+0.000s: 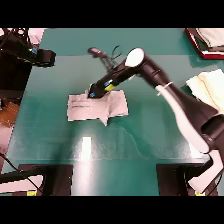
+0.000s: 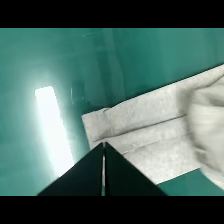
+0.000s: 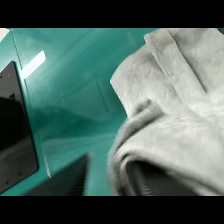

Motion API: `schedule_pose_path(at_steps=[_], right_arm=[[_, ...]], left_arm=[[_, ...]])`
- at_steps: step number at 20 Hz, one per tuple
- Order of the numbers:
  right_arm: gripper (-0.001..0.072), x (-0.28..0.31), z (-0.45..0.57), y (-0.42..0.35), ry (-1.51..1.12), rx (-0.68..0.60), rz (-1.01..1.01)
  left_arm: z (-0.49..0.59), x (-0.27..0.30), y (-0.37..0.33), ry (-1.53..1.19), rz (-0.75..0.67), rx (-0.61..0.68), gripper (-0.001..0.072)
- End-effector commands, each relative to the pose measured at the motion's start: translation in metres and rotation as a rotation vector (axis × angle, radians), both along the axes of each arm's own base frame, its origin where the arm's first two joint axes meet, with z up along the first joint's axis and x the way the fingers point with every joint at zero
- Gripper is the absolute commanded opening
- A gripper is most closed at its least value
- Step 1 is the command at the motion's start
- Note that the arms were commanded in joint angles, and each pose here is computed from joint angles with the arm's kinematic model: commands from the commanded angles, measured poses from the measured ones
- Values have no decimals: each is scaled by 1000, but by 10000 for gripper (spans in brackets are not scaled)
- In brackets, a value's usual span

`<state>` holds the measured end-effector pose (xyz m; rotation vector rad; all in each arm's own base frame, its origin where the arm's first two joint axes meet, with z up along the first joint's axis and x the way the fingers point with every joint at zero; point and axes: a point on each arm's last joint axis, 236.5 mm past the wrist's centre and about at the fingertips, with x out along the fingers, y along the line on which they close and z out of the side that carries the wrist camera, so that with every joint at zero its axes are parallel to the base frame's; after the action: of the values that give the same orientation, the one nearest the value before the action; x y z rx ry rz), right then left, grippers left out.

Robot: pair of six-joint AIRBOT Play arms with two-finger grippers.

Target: Fold the shirts.

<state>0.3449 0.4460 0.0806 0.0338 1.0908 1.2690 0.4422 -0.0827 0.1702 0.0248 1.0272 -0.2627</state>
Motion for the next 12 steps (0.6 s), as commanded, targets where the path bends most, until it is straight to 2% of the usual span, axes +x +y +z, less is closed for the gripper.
schedule_pose_path(at_steps=[1,5,9,12], right_arm=[[461,-6,-23,65,-83,62,1],[459,-17,3,82,-128,95,56],[458,13,-9,4,-34,9,-23],[458,43,-31,-73,83,-49,-187]], left_arm=[[3,-12,6,26,-1,17,22],[-1,-19,7,58,-6,23,22],[-2,-21,7,65,-7,24,23],[-2,-20,7,64,-6,23,23]])
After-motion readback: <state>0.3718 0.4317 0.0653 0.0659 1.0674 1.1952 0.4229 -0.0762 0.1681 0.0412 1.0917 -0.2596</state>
